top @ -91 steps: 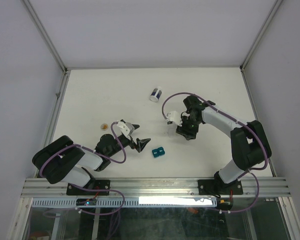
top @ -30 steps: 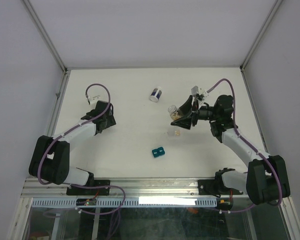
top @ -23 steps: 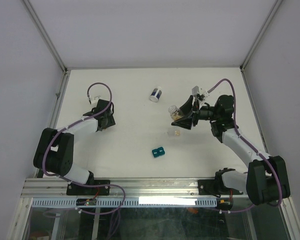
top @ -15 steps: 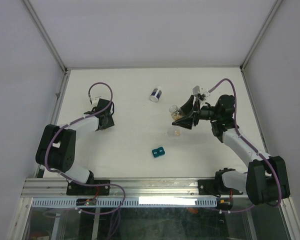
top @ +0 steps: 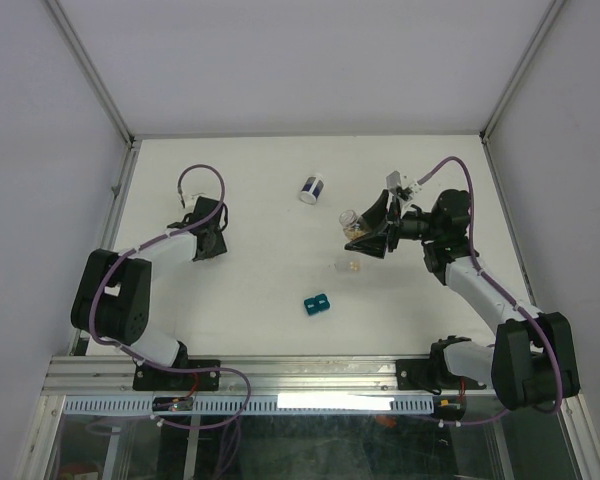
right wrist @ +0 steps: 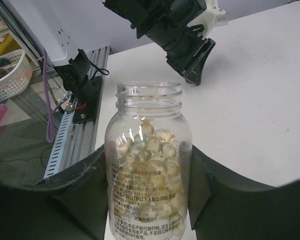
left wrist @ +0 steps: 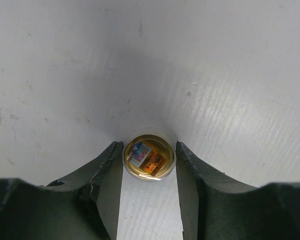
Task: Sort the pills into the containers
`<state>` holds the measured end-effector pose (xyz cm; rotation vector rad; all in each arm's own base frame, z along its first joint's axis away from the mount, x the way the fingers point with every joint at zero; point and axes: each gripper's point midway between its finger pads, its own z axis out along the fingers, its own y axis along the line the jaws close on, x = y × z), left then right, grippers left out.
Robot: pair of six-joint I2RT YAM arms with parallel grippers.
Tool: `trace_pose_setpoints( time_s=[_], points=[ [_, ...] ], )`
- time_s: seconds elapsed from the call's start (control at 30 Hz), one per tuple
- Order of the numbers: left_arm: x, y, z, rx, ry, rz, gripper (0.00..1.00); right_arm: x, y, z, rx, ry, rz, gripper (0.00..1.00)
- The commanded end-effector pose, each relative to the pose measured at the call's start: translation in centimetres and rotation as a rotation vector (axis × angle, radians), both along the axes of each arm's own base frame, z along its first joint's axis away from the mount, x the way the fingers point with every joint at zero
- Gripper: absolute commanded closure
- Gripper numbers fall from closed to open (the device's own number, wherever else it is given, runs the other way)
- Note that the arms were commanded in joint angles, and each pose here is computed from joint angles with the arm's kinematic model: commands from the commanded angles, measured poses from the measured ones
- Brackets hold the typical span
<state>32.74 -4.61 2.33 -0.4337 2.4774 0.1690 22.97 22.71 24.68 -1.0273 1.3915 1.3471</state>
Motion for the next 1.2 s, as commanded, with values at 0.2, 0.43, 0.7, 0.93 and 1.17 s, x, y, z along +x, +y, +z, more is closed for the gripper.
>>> trace_pose_setpoints(
  time_s=[0.2, 0.43, 0.7, 0.93, 1.17],
  points=[
    [-0.5, -13.2, 11.2, -0.477, -0.311, -0.429, 0.75, -1.5, -0.7, 1.8, -0.017, -0.14, 0.058, 1.0],
    [-8.5, -23.0, 22.2, -1.068, -0.528, -0.906, 0.75, -2.8, -1.2, 2.1, -0.09, -0.229, 0.111, 1.0],
    [-11.9, -26.5, 29.2, -1.253, -0.636, -1.099, 0.75, -3.3, -1.5, 2.1, -0.116, -0.239, 0.103, 1.0],
    [-11.3, -28.1, 30.3, -1.257, -0.65, -1.101, 0.75, -2.8, -1.2, 1.1, -0.164, -0.237, 0.08, 1.0],
    [-10.8, -30.1, 29.2, -1.246, -0.587, -1.106, 0.75, -3.0, -0.3, 0.3, -0.21, -0.26, 0.096, 1.0]
  ],
)
